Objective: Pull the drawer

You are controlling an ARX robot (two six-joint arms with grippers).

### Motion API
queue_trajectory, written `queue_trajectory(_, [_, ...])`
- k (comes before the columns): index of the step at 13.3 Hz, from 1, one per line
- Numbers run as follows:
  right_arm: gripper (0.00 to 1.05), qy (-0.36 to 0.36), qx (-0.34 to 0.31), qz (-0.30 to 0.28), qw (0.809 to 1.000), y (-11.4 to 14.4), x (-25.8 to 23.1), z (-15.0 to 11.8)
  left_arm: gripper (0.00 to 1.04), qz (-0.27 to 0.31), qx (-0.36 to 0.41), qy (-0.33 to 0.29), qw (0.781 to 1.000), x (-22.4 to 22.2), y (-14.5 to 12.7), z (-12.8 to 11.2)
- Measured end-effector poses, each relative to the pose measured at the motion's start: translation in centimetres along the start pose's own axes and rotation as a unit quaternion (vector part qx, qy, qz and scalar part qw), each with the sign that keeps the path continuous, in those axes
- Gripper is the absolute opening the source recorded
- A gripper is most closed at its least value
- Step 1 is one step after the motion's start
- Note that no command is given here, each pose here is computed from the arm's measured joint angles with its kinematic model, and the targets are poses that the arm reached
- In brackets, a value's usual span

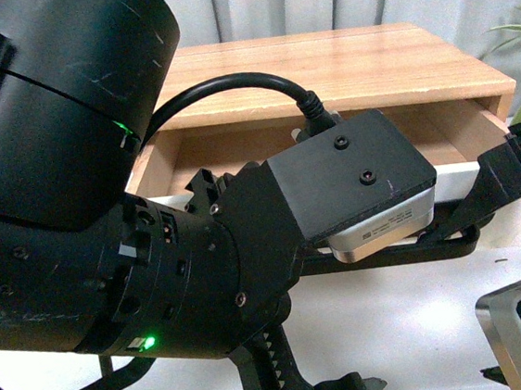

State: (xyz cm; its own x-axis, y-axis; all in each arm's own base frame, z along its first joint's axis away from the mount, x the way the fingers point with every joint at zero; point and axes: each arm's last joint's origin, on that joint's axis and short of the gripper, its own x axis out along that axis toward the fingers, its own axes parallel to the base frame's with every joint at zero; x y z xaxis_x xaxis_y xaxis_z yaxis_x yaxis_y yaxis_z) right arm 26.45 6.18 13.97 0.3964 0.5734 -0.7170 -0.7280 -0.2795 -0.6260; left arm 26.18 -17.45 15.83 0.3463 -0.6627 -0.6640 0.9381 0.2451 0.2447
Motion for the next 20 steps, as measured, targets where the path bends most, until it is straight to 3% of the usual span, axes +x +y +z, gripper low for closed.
queue_trajectory(4, [0.98,-0.001,0.018,0.000,1.000,-0.1,-1.7,0.5,0.98,0.017,-0.009,-0.016,1.000,-1.6,0.1,0.8])
queue_trajectory(9, [0.98,-0.030,0.077,-0.028,0.996,-2.1,-6.1,0.9,0.98,0.028,-0.076,-0.093,0.992,-5.6,1.1,2.4])
queue_trajectory(12, [0.98,-0.050,0.135,-0.056,0.988,-3.1,-8.2,0.1,0.98,0.075,-0.123,-0.176,0.974,-9.0,2.5,2.7])
queue_trajectory(14, [0.98,-0.075,0.202,-0.090,0.972,-3.8,-9.5,-1.0,0.98,0.139,-0.176,-0.229,0.947,-11.5,3.8,1.5])
queue_trajectory(16, [0.98,-0.101,0.267,-0.166,0.944,-4.5,-10.9,-2.0,0.98,0.226,-0.251,-0.292,0.895,-15.1,5.1,-0.5])
queue_trajectory(17, [0.98,-0.096,0.307,-0.220,0.921,-4.7,-11.6,-2.6,0.98,0.272,-0.301,-0.305,0.861,-16.8,5.2,-2.0])
queue_trajectory(18, [0.98,-0.074,0.364,-0.280,0.885,-4.6,-12.2,-3.7,0.98,0.317,-0.339,-0.302,0.832,-18.1,4.7,-3.8])
queue_trajectory(20, [0.98,-0.060,0.531,-0.379,0.756,-2.9,-13.7,-5.4,0.98,0.393,-0.382,-0.287,0.786,-20.1,2.6,-7.5])
